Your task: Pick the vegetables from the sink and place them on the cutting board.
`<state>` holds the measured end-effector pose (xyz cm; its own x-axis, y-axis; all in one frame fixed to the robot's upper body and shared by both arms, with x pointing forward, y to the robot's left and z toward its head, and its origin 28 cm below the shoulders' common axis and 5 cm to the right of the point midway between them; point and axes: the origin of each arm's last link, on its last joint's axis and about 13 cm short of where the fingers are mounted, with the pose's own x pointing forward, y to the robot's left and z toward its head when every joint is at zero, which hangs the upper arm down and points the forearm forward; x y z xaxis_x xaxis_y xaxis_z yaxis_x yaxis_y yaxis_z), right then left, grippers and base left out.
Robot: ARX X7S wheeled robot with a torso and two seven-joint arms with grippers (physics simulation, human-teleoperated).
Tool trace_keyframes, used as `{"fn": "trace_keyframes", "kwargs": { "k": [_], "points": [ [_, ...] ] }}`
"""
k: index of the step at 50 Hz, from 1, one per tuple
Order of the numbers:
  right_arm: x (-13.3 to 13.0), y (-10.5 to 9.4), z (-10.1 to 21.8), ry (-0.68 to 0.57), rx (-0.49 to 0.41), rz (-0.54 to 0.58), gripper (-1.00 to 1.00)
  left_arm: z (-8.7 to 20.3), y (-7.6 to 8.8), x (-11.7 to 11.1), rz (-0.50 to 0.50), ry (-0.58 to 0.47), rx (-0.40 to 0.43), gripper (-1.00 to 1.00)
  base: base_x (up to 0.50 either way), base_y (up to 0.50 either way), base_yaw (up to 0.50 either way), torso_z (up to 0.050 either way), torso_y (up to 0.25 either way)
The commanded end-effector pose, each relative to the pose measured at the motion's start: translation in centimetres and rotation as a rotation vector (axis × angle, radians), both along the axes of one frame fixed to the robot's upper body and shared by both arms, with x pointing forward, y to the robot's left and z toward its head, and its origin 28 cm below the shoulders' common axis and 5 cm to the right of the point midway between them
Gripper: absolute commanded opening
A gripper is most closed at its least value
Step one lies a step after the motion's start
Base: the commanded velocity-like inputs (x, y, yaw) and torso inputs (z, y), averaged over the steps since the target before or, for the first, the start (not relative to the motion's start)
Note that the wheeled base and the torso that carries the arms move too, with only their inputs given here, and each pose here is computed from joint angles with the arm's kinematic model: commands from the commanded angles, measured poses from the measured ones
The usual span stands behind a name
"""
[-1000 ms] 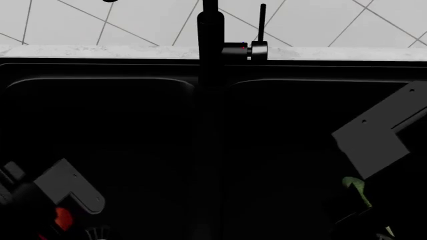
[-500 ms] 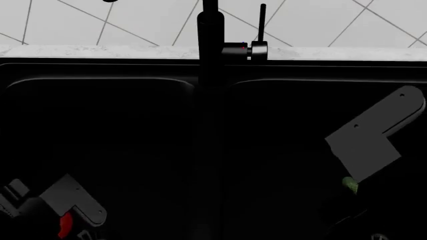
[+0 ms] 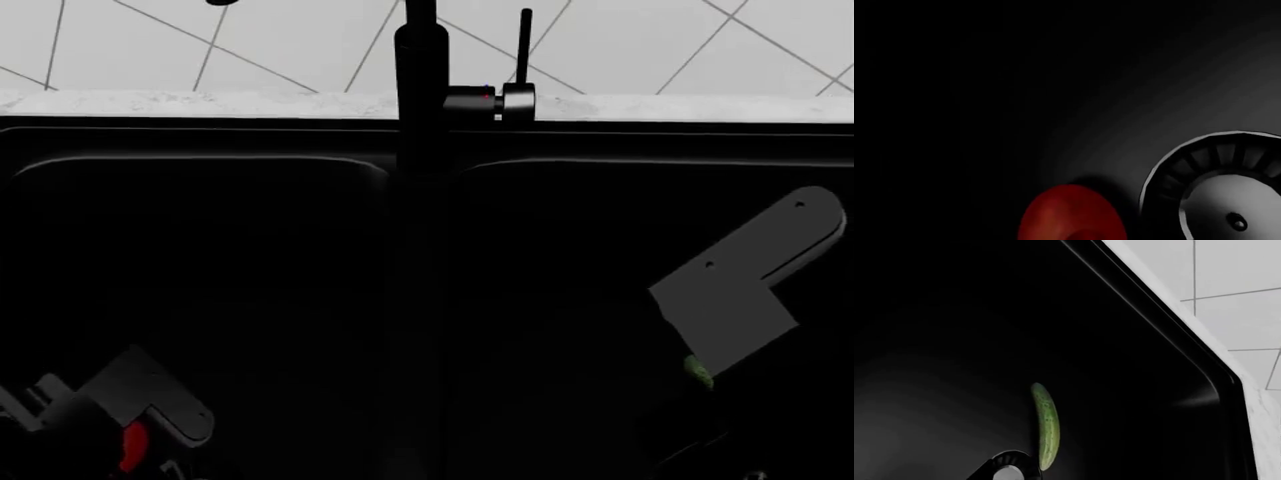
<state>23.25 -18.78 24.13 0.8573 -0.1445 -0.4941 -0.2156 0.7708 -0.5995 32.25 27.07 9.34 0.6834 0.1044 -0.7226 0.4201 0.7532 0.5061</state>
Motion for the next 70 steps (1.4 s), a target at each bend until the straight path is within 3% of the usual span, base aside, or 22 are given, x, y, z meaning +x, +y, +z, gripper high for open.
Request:
{"fn": "trace_keyframes", "kwargs": {
  "k": [1,9,19,39,50,70],
  "points": [
    [-0.2,0.0,0.1,-0.008,-0.002,0.000,1.00,-1.9,0.6,-0.8,0.017,0.045,0.055,-1.00,0.00,0.00,0.00,0.000,0.000],
    [-0.2,-0.1,0.4,-0.013,0.000,-0.006,1.00,0.0,0.2,-1.0,0.000,-0.093,0.059,-1.00,0.00,0.00,0.00,-0.001,-0.004],
    [-0.2,-0.2,0.6,-0.011,-0.002,-0.011,1.00,3.4,-0.7,-3.4,-0.077,-0.245,0.056,-1.00,0.00,0.00,0.00,-0.001,0.000],
    [3.7,-0.4,-1.9,0.113,-0.031,-0.091,1.00,4.8,-1.6,-5.2,-0.137,-0.298,0.023,-1.00,0.00,0.00,0.00,0.000,0.000],
    [6.1,0.1,-3.2,0.091,-0.006,-0.101,1.00,5.6,-2.2,-6.1,-0.181,-0.339,0.029,-1.00,0.00,0.00,0.00,0.000,0.000],
    [9.8,0.0,-6.3,0.187,-0.113,-0.140,1.00,5.6,-2.3,-6.3,-0.205,-0.336,0.057,-1.00,0.00,0.00,0.00,0.000,0.000]
  ]
}}
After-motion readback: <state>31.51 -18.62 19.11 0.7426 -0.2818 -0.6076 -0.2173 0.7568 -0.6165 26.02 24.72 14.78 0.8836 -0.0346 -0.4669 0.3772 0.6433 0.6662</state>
